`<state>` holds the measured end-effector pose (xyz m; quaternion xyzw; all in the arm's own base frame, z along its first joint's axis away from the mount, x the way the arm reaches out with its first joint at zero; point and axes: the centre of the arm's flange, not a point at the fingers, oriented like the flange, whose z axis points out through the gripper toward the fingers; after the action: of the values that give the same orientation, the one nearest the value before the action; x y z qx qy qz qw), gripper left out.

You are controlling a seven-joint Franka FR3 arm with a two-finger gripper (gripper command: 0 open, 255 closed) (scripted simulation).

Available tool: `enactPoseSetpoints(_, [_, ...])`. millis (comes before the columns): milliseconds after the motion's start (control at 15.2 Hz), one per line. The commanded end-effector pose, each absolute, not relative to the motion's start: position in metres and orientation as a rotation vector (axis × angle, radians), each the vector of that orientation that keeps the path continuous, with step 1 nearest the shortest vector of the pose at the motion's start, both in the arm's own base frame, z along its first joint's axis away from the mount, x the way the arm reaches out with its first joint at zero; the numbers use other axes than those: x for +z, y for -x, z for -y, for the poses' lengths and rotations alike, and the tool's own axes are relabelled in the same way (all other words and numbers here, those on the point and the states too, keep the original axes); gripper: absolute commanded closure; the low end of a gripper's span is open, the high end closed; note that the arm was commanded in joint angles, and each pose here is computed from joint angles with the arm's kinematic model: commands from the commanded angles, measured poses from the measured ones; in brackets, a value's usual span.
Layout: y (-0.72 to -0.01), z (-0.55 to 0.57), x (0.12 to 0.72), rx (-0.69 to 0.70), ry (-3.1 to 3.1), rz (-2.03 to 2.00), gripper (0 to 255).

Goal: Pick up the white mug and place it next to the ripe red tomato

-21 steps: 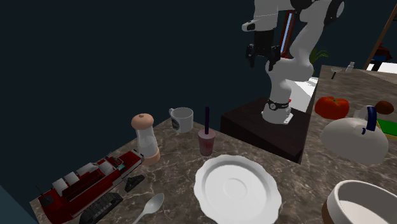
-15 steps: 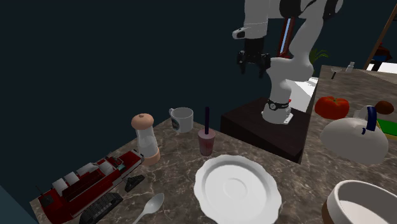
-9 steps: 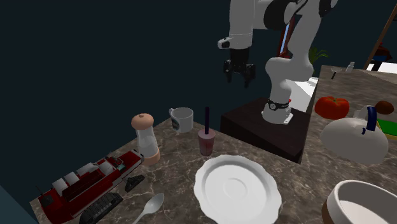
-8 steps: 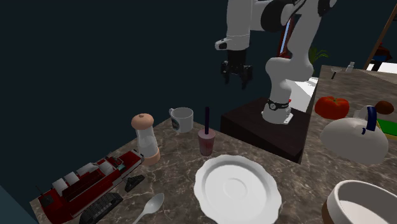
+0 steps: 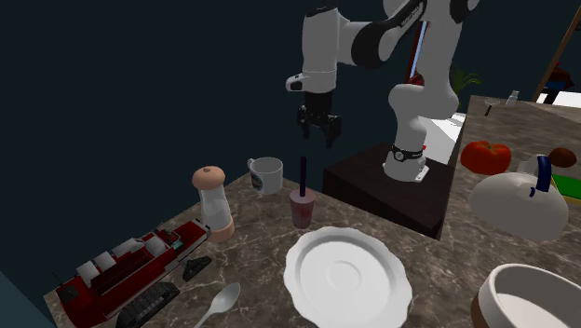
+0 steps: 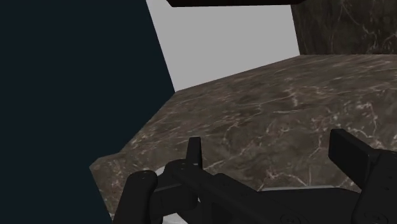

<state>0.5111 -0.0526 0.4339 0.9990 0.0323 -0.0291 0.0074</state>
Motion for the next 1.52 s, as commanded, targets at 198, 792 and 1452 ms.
enactPoseSetpoints(198, [-0.57, 0.066, 0.405, -0.061, -3.109, -0.117, 0])
enactPoseSetpoints(792, [-0.636, 0.082, 0.36, -0.028, -3.091, -0.135, 0])
enactPoseSetpoints(1452, [-0.635, 0.083, 0.336, -0.028, -3.091, -0.135, 0])
